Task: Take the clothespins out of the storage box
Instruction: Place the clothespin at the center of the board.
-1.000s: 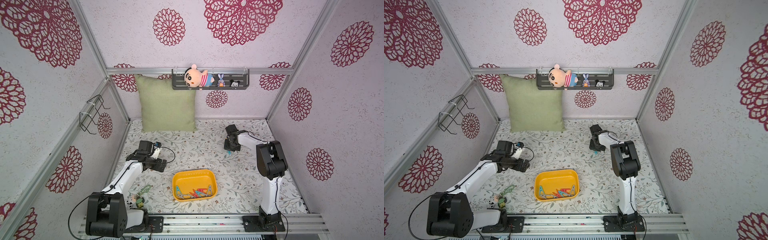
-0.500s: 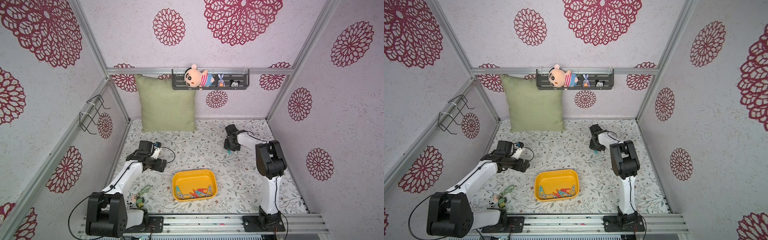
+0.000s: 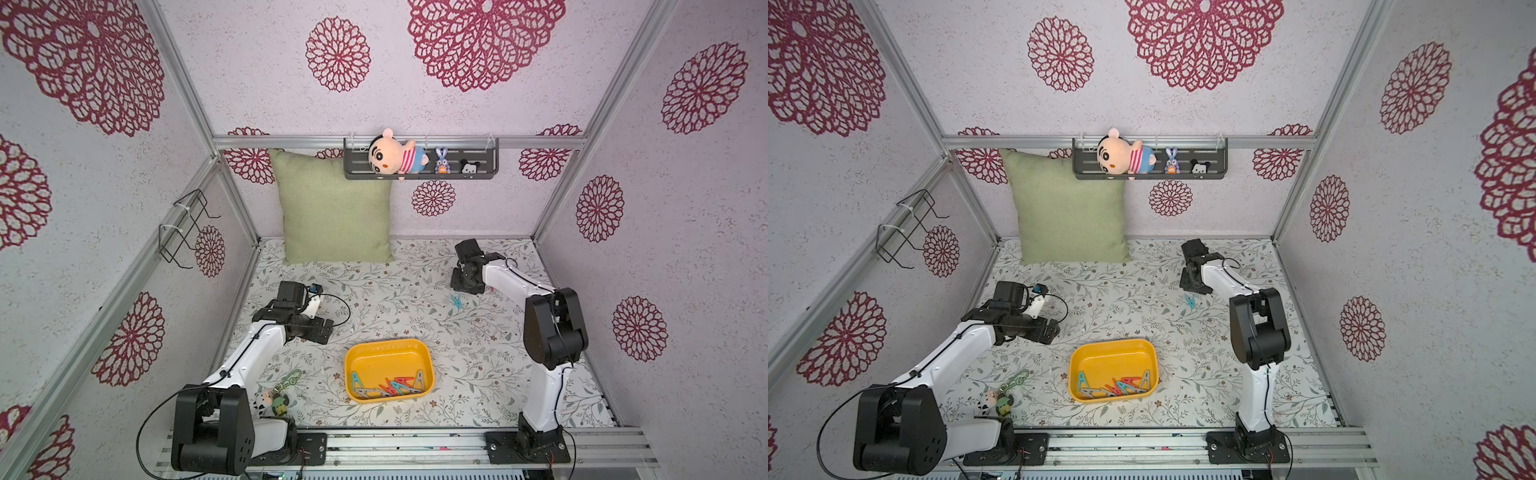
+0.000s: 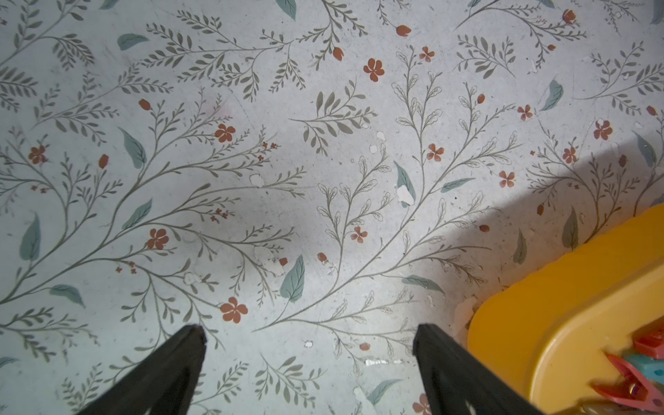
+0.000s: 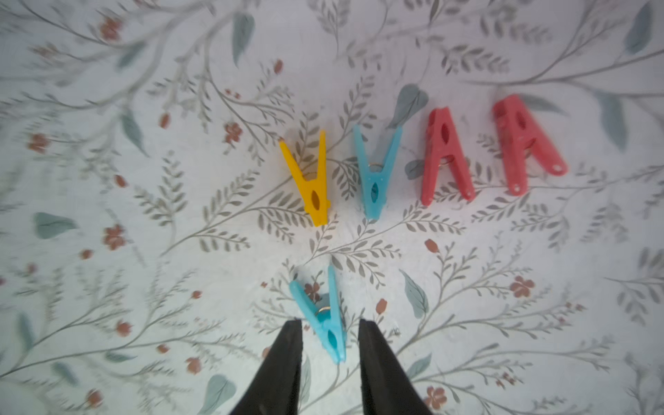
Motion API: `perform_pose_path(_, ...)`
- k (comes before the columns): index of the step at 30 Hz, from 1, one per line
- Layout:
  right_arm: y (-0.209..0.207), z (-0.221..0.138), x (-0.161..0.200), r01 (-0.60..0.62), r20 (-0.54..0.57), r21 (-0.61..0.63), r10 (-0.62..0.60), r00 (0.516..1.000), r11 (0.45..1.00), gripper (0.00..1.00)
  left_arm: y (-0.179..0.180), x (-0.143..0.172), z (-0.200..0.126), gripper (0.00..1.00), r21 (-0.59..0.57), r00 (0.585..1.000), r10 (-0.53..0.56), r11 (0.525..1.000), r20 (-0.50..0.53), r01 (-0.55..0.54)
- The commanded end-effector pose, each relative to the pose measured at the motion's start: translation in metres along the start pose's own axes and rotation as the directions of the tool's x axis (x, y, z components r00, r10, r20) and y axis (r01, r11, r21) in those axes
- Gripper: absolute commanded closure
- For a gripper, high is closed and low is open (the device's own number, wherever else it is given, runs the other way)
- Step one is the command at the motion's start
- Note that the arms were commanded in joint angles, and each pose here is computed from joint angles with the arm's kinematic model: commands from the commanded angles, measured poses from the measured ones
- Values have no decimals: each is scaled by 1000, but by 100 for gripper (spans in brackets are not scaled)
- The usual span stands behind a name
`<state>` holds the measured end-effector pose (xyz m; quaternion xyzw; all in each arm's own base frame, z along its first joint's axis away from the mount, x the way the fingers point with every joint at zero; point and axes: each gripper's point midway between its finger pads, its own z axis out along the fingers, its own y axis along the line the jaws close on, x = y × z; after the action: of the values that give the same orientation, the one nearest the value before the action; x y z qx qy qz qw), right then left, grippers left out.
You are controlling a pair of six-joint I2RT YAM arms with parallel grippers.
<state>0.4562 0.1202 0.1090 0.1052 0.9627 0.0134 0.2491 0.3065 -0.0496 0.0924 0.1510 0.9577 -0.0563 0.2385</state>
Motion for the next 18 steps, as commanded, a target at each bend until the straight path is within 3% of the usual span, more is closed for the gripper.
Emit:
perform_pose_path(1,24,-80,-20,30,123,-114,-15,992,993,68,-4,-5,-2,1,14,1000,12,1000,22,-13)
perform_pose_path(4,55,-128,4,104,165,-240,-65,984,965,70,-7,-5,-2,1,31,1000,12,999,24,-13)
perform_pose_path(8,103,-174,65,235,199,-388,-168,965,891,70,-10,-4,-1,1,49,1000,15,999,21,-16)
perform_pose_path(14,152,-187,177,363,143,-494,-338,930,790,70,-18,-2,1,1,97,1000,18,995,5,-18)
perform_pose_path(18,180,-188,239,462,130,-515,-467,875,723,70,-33,-1,-2,1,183,999,51,982,-9,-49)
